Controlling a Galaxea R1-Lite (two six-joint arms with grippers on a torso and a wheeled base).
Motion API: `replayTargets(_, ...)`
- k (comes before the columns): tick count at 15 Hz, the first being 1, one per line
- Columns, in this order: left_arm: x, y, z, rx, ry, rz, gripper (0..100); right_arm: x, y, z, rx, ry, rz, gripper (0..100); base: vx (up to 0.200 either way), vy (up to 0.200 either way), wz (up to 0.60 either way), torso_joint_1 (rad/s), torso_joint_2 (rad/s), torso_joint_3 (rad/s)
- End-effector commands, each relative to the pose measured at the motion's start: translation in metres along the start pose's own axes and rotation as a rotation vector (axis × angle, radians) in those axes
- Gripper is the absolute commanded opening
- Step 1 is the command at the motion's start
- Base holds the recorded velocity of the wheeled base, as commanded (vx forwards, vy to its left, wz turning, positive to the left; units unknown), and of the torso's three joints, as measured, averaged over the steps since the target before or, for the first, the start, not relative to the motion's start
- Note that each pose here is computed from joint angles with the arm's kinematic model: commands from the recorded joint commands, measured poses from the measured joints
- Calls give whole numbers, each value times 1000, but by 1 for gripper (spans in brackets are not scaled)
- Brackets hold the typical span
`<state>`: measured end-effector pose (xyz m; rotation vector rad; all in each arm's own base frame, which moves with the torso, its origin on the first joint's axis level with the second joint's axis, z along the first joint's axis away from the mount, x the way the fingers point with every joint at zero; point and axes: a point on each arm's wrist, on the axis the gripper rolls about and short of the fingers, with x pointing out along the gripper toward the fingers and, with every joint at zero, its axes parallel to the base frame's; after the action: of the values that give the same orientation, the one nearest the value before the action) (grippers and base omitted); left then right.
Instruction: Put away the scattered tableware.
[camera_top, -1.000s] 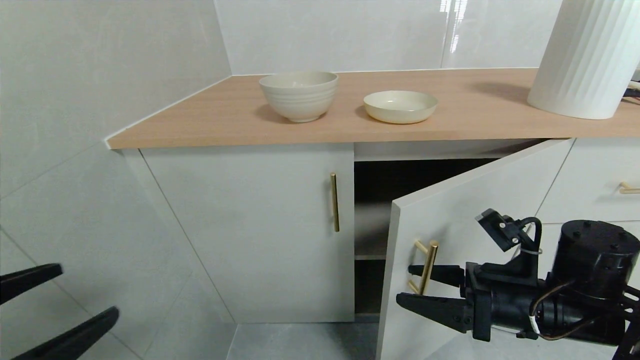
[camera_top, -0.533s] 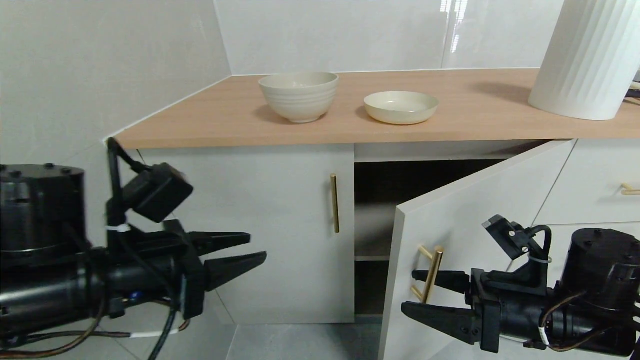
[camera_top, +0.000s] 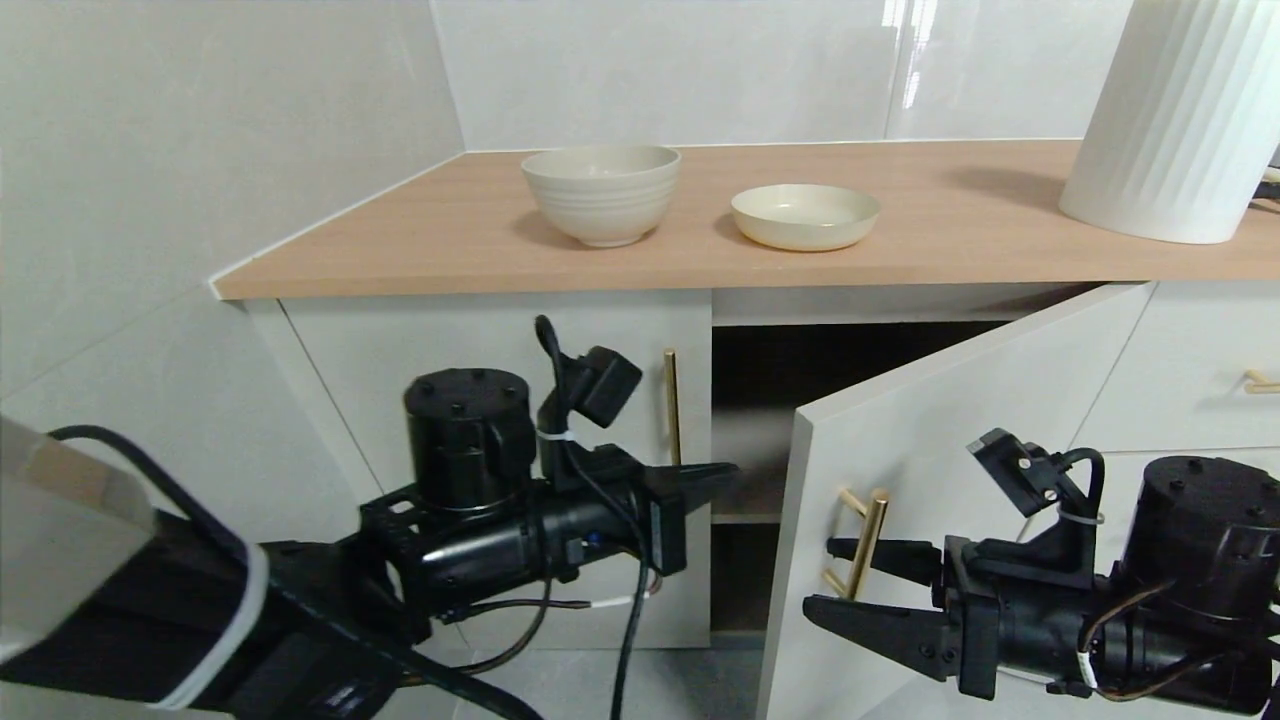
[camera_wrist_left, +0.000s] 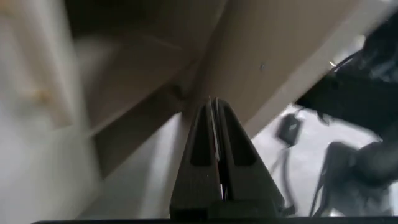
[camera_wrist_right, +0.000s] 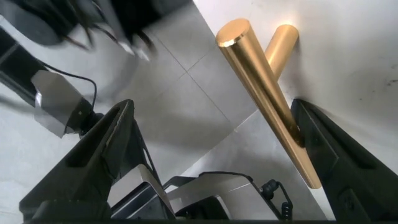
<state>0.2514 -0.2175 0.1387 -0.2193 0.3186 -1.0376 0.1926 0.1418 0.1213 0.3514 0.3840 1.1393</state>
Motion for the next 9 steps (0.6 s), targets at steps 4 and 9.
replayTargets(4, 51, -4, -20, -22, 45, -55, 0, -10, -8, 8, -33, -45, -59, 100, 0, 0, 0, 0, 0, 0)
replayTargets(9, 55, -9, -15, -13, 31, -77, 0, -45, -8, -3, -160, -41, -156, 100, 0, 0, 0, 0, 0, 0)
